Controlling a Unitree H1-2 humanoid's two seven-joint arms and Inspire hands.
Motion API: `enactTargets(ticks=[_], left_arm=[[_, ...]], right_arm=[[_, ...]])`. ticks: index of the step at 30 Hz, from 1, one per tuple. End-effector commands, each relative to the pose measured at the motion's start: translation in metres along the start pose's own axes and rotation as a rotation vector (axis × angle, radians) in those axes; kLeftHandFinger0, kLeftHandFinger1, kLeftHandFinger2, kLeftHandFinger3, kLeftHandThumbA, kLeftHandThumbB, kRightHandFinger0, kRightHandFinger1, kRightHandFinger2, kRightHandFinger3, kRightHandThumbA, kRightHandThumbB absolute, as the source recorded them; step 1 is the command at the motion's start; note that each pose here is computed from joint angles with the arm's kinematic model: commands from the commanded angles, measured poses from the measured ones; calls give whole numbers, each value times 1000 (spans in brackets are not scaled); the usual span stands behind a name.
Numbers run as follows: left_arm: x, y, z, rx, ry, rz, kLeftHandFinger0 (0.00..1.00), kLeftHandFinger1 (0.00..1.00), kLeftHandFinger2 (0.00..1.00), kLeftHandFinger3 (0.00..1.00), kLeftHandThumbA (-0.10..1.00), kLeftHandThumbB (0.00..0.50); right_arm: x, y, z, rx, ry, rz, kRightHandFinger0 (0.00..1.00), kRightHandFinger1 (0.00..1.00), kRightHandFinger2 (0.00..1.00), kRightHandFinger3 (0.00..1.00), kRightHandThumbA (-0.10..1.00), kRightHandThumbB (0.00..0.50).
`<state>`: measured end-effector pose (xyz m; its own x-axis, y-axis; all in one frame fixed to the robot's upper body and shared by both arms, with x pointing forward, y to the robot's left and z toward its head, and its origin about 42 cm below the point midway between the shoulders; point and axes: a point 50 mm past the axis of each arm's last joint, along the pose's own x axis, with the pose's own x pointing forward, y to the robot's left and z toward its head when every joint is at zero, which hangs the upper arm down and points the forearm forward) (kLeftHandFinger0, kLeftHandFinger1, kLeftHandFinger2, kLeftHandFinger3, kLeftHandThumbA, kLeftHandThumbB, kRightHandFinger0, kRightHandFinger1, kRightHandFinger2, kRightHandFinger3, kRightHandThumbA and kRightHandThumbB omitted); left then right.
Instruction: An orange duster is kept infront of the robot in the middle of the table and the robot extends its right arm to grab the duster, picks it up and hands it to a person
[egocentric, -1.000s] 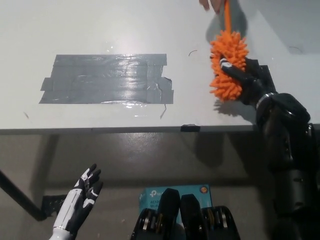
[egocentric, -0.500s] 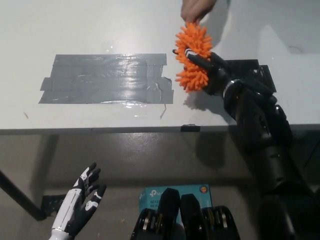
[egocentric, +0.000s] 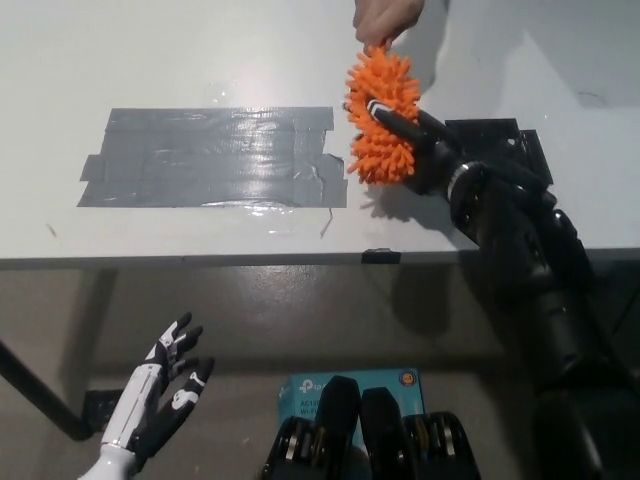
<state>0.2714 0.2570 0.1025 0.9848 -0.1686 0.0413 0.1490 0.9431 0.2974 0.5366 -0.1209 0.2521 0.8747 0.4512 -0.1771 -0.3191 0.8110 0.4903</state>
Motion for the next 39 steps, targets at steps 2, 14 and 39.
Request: enactTargets(ticks=[2,14,39], left_arm=[[-4,1,4,34,-34,-34,927,979,922,1000,684,153],[-12,1,-5,36,-11,-35,885,926,899,1000,677,154],[-58,-14,-32,-76,51,27,1000,1000,1000,1000,839,137]], right_arm=[[-22,11,12,46,-83,229,1000,1000,1000,1000,387,420],[-63,4,0,-21,-154,318,1000,1000,1000,1000,639,436],[-307,-58,-156,-712,-474,-326,1000,1000,1000,1000,713,186]])
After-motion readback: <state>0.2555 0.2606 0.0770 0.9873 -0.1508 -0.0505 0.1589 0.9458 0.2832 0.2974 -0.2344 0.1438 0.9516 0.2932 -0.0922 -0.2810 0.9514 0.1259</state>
